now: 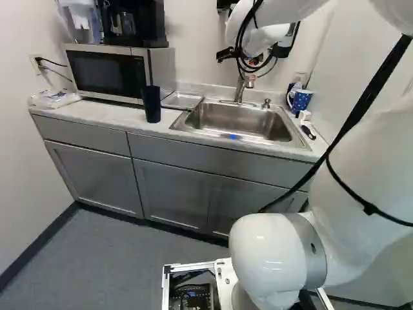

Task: Rinse the cup and place it in the tray

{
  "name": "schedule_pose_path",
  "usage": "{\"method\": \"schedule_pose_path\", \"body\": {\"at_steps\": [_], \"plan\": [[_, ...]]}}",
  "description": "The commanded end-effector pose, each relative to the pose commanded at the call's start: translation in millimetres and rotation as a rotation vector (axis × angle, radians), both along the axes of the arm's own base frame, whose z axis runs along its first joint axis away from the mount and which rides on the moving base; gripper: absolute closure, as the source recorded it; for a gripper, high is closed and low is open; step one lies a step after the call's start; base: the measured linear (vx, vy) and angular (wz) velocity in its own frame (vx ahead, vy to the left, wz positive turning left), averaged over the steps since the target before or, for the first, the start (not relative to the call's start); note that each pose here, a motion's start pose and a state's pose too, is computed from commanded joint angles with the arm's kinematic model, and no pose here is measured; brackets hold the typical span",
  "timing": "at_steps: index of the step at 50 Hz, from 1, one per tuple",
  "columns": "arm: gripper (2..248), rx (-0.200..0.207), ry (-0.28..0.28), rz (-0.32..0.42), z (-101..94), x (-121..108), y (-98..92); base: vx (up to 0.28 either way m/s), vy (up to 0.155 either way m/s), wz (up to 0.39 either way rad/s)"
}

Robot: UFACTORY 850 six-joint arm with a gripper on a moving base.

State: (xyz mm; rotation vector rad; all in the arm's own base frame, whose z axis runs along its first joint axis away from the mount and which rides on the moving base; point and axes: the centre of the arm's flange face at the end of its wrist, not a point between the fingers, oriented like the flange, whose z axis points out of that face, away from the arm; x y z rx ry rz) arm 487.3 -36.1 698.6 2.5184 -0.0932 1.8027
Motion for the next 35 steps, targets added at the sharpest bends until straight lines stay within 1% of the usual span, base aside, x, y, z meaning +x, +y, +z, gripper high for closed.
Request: {"method": "schedule_pose_path", "body": {"at_steps": [15, 35], "plan": [[3, 0.001, 0.011, 0.001, -0.2, 19, -0.7, 0.000, 0.000, 0.000], [3, 0.004, 0.047, -0.001, -2.9, 49, -4.0, 0.000, 0.000, 0.000]]}}
